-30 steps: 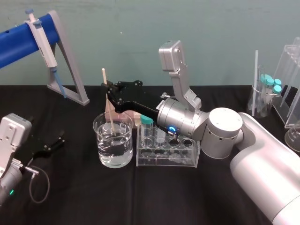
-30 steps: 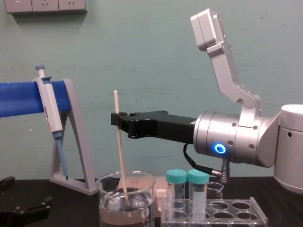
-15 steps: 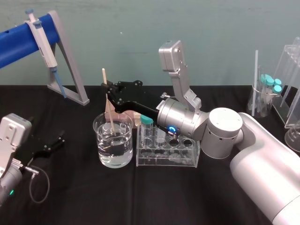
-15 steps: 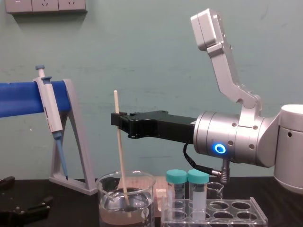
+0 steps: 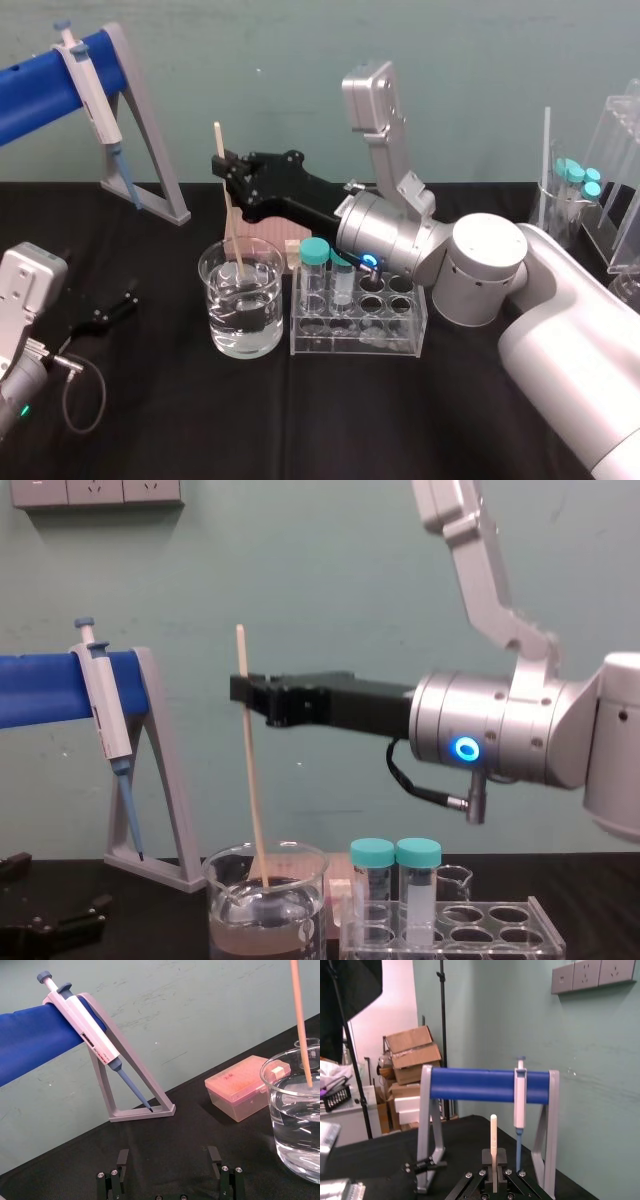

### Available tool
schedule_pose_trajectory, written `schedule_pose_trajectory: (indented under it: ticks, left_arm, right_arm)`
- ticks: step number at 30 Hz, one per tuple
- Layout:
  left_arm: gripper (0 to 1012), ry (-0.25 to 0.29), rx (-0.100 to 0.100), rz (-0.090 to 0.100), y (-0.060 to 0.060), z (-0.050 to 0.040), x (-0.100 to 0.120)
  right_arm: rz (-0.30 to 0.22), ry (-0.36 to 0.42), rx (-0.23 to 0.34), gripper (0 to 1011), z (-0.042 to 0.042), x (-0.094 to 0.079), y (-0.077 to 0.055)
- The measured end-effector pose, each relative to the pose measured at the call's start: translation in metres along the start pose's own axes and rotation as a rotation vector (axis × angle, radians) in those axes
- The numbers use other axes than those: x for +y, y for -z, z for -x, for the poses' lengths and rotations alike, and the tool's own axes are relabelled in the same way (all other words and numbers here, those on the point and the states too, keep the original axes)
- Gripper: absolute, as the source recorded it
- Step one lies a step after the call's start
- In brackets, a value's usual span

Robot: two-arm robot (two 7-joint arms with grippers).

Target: Hold the thermometer with one hand and immerse one end into the beaker, then reinsert it into the test tube rack.

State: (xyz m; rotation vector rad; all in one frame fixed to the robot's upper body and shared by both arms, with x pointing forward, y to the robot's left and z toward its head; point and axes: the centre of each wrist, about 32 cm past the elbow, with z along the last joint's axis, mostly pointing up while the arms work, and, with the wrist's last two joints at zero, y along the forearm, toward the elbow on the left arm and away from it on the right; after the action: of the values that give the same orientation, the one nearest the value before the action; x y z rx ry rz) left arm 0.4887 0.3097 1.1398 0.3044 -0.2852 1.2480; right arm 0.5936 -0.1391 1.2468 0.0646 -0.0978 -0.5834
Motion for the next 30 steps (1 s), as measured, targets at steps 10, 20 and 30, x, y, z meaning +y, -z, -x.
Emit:
schedule_pose_trajectory:
  ticks: [10,20,30]
  left_arm:
    - [1004,0.0,0.0,0.0,0.0,0.0,0.0]
    - [1004,0.0,0.0,0.0,0.0,0.0,0.0]
    - [1004,0.0,0.0,0.0,0.0,0.0,0.0]
  right_arm:
    - [-0.063,0.014,0.027,52,0.0012,-0.004,-0.027]
    - [-0.114,0.063,0.019,52,-0.0005,-0.014,-0.052]
    - [-0.117,0.129,-0.011,52,-0.0012,-0.043,-0.081]
